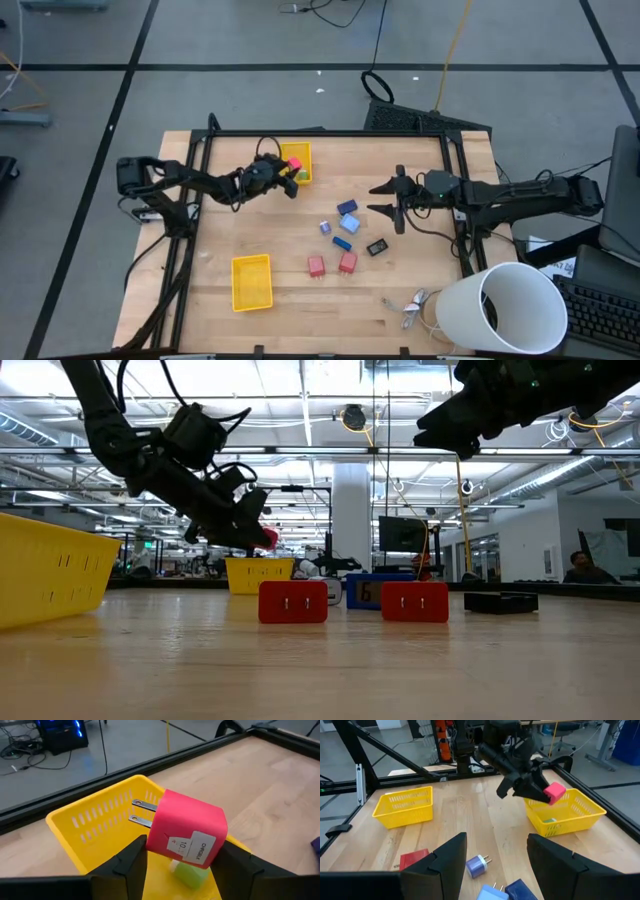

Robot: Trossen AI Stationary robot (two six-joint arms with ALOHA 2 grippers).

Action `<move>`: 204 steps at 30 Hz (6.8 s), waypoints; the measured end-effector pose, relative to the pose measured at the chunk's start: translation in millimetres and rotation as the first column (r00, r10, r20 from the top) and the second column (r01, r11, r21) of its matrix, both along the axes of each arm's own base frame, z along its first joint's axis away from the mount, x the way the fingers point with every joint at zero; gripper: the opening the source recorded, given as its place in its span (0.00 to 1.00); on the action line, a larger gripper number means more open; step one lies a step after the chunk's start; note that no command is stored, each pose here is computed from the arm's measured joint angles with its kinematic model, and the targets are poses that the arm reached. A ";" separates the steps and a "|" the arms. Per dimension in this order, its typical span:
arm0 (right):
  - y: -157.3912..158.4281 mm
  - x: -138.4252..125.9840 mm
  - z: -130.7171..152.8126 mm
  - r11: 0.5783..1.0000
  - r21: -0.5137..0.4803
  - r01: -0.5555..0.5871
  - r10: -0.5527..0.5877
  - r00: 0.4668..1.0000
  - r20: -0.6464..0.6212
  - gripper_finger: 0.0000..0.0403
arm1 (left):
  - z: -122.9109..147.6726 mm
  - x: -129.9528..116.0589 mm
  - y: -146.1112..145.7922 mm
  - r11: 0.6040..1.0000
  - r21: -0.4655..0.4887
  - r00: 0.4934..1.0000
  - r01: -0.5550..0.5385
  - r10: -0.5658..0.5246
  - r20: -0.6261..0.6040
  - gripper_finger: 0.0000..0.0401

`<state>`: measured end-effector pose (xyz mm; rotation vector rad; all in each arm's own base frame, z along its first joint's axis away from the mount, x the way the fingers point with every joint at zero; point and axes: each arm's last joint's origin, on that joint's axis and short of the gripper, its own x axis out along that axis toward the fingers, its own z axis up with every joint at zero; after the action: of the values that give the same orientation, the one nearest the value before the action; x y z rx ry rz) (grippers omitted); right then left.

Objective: Pick & Place Office items
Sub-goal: Put the pink charger adapter into the top yellow bin, then put the light blue charger adapter into the top yellow bin

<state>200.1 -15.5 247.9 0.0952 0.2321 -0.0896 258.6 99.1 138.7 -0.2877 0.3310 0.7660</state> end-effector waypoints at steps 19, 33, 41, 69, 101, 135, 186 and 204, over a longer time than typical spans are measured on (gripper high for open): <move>0.0 0.2 -0.2 1.000 0.005 0.001 -0.001 1.000 -0.001 0.49 | 10.2 -0.7 -1.0 0.999 0.026 0.999 0.032 -0.032 0.029 0.65; 5.8 17.4 -51.6 0.993 0.100 0.059 -0.056 0.998 -0.037 0.49 | 81.6 -18.2 -22.4 0.951 0.098 0.904 0.292 -0.308 0.296 0.61; 32.6 41.2 -110.4 0.998 0.035 0.057 -0.043 0.947 -0.318 0.49 | 82.7 -19.0 -24.0 0.945 0.127 0.906 0.303 -0.327 0.269 0.65; 32.4 60.4 -140.5 0.996 -0.069 0.053 -0.070 0.956 -0.284 0.80 | 77.6 -18.7 -27.3 0.948 0.065 0.913 0.312 -0.318 0.256 0.64; 15.1 68.5 -158.7 0.975 -0.049 0.217 -0.221 0.922 -0.319 0.64 | 76.0 -19.0 -27.3 0.948 0.055 0.917 0.313 -0.316 0.243 0.66; 17.2 71.1 -155.1 0.976 0.033 0.213 -0.196 0.941 -0.276 0.42 | 76.1 -18.9 -27.3 0.949 0.052 0.917 0.311 -0.314 0.247 0.67; 11.8 -11.8 -5.2 0.983 -0.085 0.163 -0.159 0.986 0.053 0.31 | 76.5 -18.8 -27.4 0.954 0.002 0.912 0.299 -0.287 0.293 0.67; 18.4 -5.1 -15.8 0.999 0.017 -0.034 0.035 0.999 -0.016 0.31 | 92.6 -9.7 -61.0 0.793 0.227 0.728 0.566 -0.609 0.313 0.67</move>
<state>195.1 2.9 232.2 0.1068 0.2508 -0.0541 248.9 38.2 231.3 -0.1922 0.0017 0.0815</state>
